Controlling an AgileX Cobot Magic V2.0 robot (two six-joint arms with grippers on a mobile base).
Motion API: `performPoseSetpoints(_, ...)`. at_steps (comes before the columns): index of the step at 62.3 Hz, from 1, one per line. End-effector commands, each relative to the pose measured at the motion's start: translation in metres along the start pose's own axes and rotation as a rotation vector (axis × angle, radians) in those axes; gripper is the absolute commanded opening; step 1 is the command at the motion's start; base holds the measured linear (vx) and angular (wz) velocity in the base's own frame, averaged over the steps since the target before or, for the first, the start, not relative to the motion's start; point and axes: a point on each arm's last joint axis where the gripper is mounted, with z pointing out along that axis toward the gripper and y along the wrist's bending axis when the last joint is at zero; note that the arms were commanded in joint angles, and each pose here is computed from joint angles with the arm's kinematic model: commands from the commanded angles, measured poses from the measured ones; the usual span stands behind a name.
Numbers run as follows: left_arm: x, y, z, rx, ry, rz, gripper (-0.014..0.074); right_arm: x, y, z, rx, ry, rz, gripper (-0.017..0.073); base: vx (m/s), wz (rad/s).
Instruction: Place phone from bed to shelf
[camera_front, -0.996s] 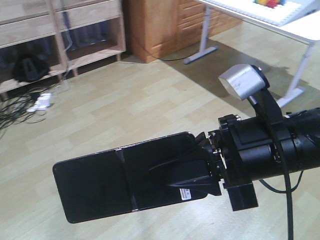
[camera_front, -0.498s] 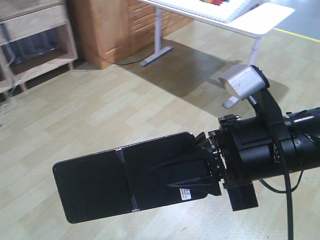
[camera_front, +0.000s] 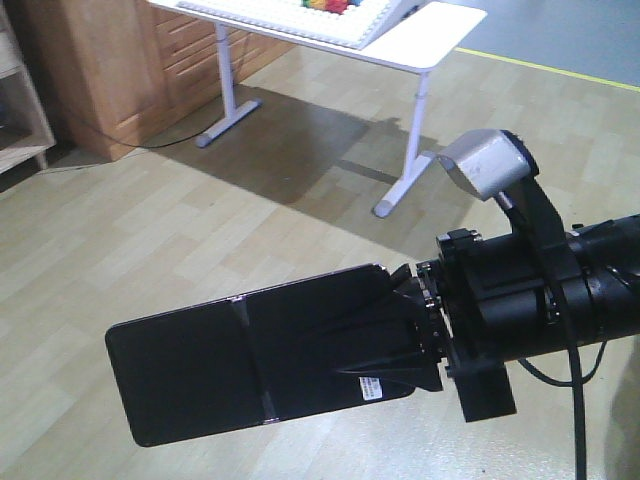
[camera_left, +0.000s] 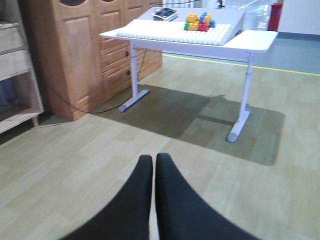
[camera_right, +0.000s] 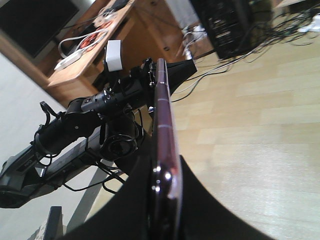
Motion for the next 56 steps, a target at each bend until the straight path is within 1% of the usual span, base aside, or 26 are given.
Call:
performPoseSetpoints(1, -0.0062, 0.0006, -0.0005, -0.004, -0.077, -0.012, 0.0001, -0.0112, 0.0205, -0.0064, -0.106, -0.066, -0.031, -0.0001, 0.16, -0.34)
performPoseSetpoints(56, -0.0062, 0.0006, -0.0005, -0.004, -0.077, -0.012, 0.0001, -0.0112, 0.0205, -0.0064, -0.106, -0.066, -0.031, -0.0001, 0.19, -0.40)
